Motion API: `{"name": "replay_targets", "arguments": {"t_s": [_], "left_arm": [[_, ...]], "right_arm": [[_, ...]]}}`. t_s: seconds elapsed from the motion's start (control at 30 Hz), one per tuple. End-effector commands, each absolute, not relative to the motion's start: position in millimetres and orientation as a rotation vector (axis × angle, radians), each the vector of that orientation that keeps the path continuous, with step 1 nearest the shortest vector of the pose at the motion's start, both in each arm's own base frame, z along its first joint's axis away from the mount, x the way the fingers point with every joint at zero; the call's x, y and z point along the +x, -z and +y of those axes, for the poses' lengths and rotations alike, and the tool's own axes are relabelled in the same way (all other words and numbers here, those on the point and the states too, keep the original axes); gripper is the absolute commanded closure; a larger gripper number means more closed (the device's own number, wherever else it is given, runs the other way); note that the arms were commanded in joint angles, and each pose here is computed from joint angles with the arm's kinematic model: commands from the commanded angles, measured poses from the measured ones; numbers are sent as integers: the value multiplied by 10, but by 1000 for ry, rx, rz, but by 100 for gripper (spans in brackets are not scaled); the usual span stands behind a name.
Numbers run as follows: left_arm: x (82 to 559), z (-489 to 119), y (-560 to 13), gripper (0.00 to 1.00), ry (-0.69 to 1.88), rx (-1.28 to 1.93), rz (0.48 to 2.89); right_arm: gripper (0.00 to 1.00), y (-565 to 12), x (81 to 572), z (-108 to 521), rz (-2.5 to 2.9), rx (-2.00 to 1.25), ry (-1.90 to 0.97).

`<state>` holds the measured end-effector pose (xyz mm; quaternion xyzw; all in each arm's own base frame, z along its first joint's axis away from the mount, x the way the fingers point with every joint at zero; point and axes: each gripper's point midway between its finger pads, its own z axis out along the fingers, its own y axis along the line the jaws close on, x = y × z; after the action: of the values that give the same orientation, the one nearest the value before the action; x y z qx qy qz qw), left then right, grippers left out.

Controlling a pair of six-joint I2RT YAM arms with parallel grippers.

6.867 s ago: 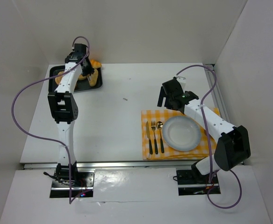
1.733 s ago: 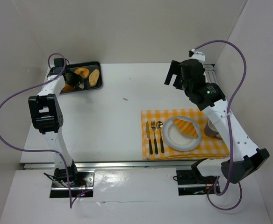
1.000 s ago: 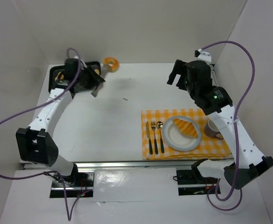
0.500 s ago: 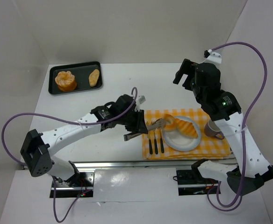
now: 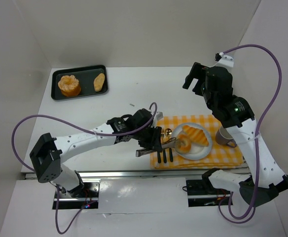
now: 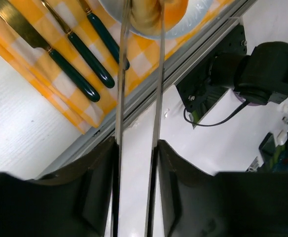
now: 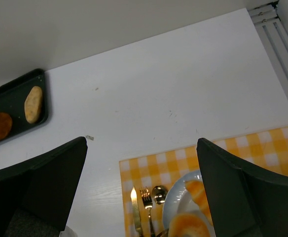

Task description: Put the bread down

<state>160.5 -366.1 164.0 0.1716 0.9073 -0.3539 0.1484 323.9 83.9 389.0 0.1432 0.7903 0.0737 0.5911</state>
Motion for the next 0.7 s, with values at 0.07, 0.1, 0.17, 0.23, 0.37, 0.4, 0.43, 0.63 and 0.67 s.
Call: {"name": "replay_targets", "arguments": {"t_s": [0.07,0.1,0.17,0.23,0.37,0.4,0.43,0.63,0.67], "left_arm": [[1606,-3812,-1846,40,1077,582,2525],[1618,-3804,-1875,36,1066,576,2526],[1666,-3775,-1948,35,1034,581,2499],[1712,-3758,-2090,33,1016,579,2466],[1803,-3649,-2360,35,975,556,2414],[1909,-3596,-2399,35,951,533,2403],[1944,-3539,-2439,37,940,513,2395],[2319,-2974,-2450,40,807,369,2392],[2378,-2890,-2442,40,791,348,2389]], "right_arm": [[1,-4105,3187,805,1780,345,-196],[1,-4105,3187,805,1780,345,-196],[1,-4105,3187,805,1780,345,-196],[1,-4105,3187,805,1780,345,-196],[1,-4105,3187,805,1780,345,-196],[1,-4105,3187,805,1780,345,-196],[1,-4105,3187,805,1780,345,-196],[1,-4041,3184,803,1798,341,-185],[1,-4040,3184,803,1798,341,-185]]}}
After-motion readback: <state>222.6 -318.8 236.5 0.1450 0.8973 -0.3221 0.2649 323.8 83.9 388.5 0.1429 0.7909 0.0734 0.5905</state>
